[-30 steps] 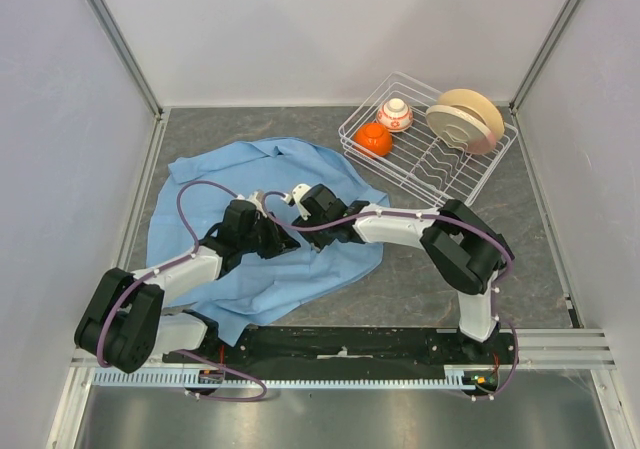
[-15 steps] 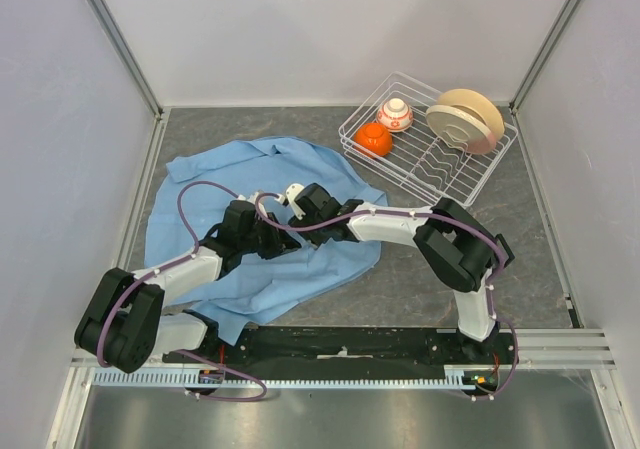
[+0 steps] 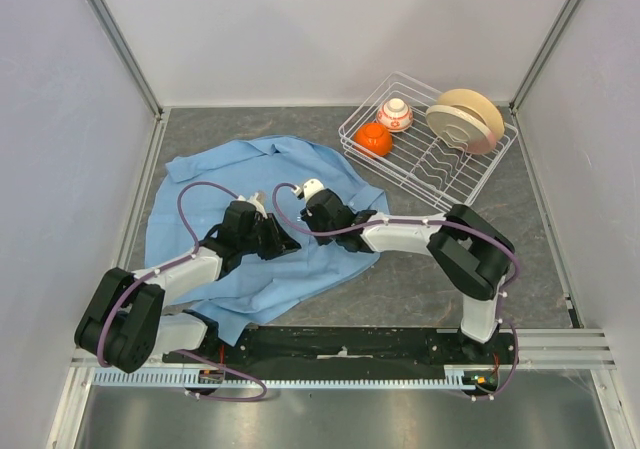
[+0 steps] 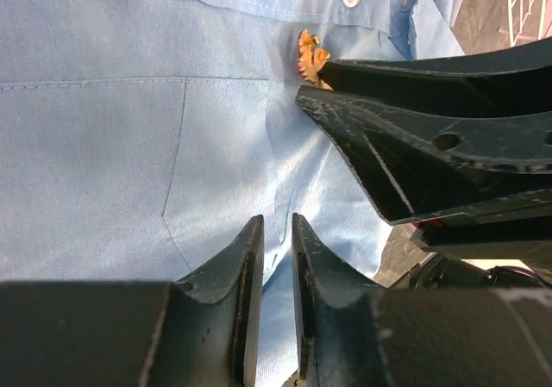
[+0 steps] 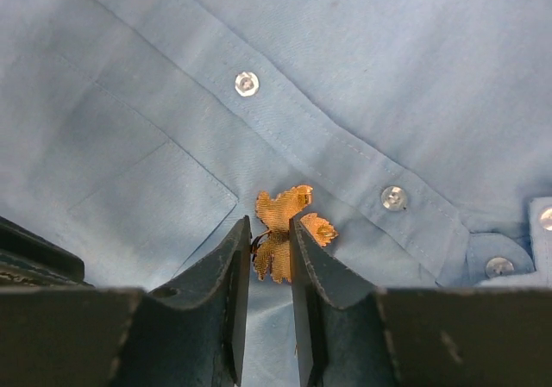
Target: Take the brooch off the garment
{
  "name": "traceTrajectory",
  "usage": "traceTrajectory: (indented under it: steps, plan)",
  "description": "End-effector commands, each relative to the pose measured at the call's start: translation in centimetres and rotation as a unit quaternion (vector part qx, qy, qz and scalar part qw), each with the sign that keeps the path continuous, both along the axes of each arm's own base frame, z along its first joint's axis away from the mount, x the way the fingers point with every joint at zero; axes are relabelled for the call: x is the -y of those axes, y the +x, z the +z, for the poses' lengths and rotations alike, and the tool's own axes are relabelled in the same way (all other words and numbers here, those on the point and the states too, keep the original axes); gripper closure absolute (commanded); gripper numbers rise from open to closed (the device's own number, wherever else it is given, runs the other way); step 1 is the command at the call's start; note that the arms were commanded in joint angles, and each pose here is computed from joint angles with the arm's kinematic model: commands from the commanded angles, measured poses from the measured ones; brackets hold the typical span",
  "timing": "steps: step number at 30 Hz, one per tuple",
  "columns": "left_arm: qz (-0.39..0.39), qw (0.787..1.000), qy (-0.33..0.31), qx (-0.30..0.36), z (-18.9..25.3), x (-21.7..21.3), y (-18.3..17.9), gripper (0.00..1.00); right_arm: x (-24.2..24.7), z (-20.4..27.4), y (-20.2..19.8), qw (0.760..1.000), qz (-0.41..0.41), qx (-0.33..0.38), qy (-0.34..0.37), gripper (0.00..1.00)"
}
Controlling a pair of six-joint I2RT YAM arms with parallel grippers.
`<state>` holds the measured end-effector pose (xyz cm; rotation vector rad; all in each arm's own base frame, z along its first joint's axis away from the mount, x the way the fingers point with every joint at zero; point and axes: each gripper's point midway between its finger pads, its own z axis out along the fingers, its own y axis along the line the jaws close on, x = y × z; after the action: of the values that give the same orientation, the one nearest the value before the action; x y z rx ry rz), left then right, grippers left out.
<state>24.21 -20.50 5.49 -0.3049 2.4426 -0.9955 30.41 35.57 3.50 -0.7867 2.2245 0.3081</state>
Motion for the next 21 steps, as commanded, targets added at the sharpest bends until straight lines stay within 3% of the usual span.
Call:
traceTrajectory:
  steps: [1,11,16,21]
  plan:
    - [0.007,1.000,0.004,0.009,-0.2,-0.1,0.4,0.75,-1.1,3.6,0.9,0.994,-0.051,0.041,0.083,0.72]
    - [0.013,1.000,0.005,-0.003,-1.1,-0.2,0.4,0.76,-1.7,5.0,0.7,0.977,-0.128,0.092,0.144,0.85]
    - [0.013,1.000,0.001,-0.004,-1.1,-0.1,0.3,0.77,-2.0,5.1,0.2,0.969,-0.154,0.151,0.118,0.94]
    - [0.014,1.000,-0.003,-0.007,-1.2,-0.1,0.2,0.79,-2.2,4.7,-0.4,0.961,-0.162,0.187,0.126,0.96]
